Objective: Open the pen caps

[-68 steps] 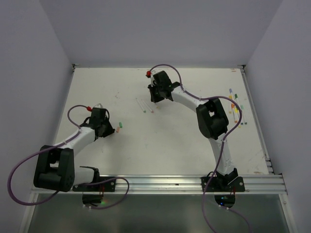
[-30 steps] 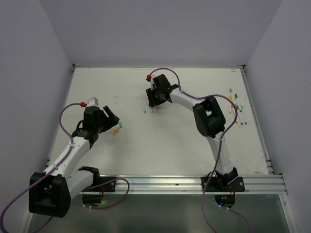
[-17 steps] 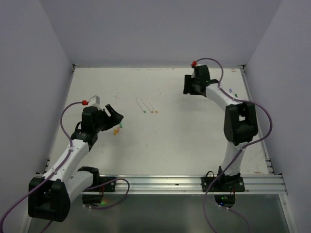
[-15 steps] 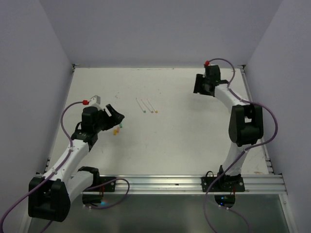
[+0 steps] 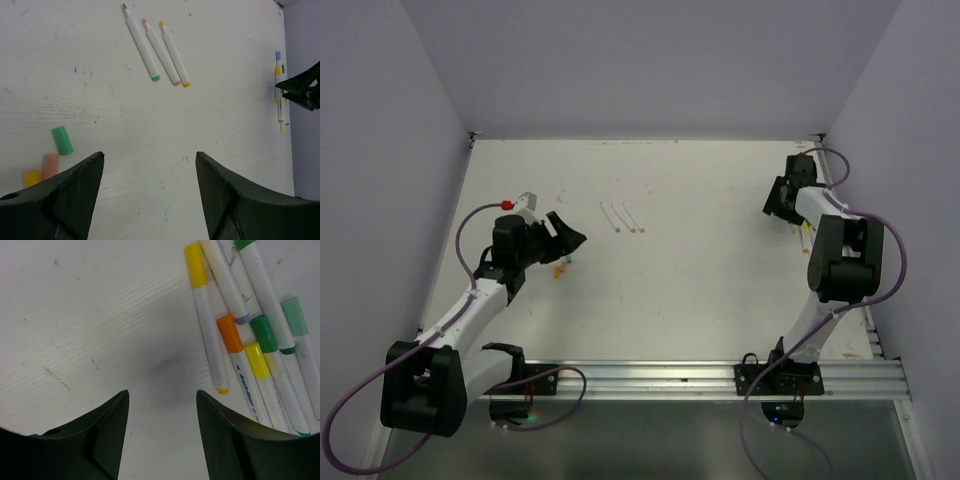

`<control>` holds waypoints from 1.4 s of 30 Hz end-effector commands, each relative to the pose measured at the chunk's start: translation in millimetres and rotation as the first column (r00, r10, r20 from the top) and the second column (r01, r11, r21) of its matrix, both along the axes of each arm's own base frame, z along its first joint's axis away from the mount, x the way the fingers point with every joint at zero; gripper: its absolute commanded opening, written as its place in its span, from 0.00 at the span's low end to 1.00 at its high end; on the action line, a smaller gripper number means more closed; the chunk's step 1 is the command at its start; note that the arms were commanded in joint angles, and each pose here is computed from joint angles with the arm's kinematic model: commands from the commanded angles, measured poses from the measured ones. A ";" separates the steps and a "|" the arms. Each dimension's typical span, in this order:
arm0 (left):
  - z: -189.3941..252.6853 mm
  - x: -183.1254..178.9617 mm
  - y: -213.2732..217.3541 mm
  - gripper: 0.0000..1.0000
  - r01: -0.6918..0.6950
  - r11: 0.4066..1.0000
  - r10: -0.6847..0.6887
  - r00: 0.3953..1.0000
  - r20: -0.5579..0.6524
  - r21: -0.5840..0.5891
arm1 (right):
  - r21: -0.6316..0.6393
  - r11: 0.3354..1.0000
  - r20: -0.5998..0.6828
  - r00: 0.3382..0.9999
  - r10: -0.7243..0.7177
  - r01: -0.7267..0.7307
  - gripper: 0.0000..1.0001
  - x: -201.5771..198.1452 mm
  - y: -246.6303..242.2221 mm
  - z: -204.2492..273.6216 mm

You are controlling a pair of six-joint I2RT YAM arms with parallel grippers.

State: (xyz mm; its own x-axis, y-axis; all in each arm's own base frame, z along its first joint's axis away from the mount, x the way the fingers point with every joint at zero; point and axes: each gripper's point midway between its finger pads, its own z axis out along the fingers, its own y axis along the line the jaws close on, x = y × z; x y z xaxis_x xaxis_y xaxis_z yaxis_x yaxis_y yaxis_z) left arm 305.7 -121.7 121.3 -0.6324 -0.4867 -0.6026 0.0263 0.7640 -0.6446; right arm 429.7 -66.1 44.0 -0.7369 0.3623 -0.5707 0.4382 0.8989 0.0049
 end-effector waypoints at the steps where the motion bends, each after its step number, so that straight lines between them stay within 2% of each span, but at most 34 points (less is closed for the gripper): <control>1: 12.4 4.8 -7.0 0.76 0.043 0.999 -0.041 0.997 0.066 -0.027 | -0.048 0.997 0.078 0.995 -0.056 0.060 0.60 17.8 -19.6 27.8; 8: 10.4 3.6 -14.9 0.76 0.074 0.995 -0.070 0.996 0.061 -0.062 | -0.059 0.995 0.111 0.991 -0.075 0.081 0.60 42.2 -34.8 32.3; 13: 4.2 1.5 -15.7 0.75 0.085 0.995 -0.083 0.996 0.045 -0.054 | -0.080 0.993 0.060 0.995 -0.085 0.089 0.60 50.3 -45.3 8.1; 16: 1.7 -0.5 -17.2 0.75 0.091 0.994 -0.088 0.995 0.041 -0.062 | -0.083 0.993 0.072 0.994 -0.083 0.089 0.59 59.3 -51.5 10.1; 24: 3.0 2.5 -20.8 0.75 0.100 0.992 -0.097 0.994 0.042 -0.077 | -0.064 0.993 0.061 0.994 -0.092 0.096 0.59 58.3 -61.6 0.1; 33: 5.6 2.5 -20.1 0.75 0.096 0.993 -0.093 0.995 0.045 -0.071 | 0.000 0.998 0.009 0.998 -0.058 0.058 0.56 54.9 -50.8 -24.9; 36: 7.5 2.6 -19.3 0.75 0.094 0.993 -0.091 0.995 0.049 -0.067 | 0.019 0.999 -0.010 0.999 -0.048 0.048 0.51 50.0 -46.5 -28.6; 38: 8.8 2.2 -19.1 0.75 0.092 0.993 -0.089 0.995 0.052 -0.067 | 0.028 0.998 -0.029 0.998 -0.047 0.048 0.44 44.0 -44.1 -30.9; 42: 14.4 1.4 -19.8 0.75 0.095 0.993 -0.090 0.994 0.060 -0.073 | 0.052 0.998 -0.039 0.999 -0.033 0.035 0.21 32.5 -36.6 -31.8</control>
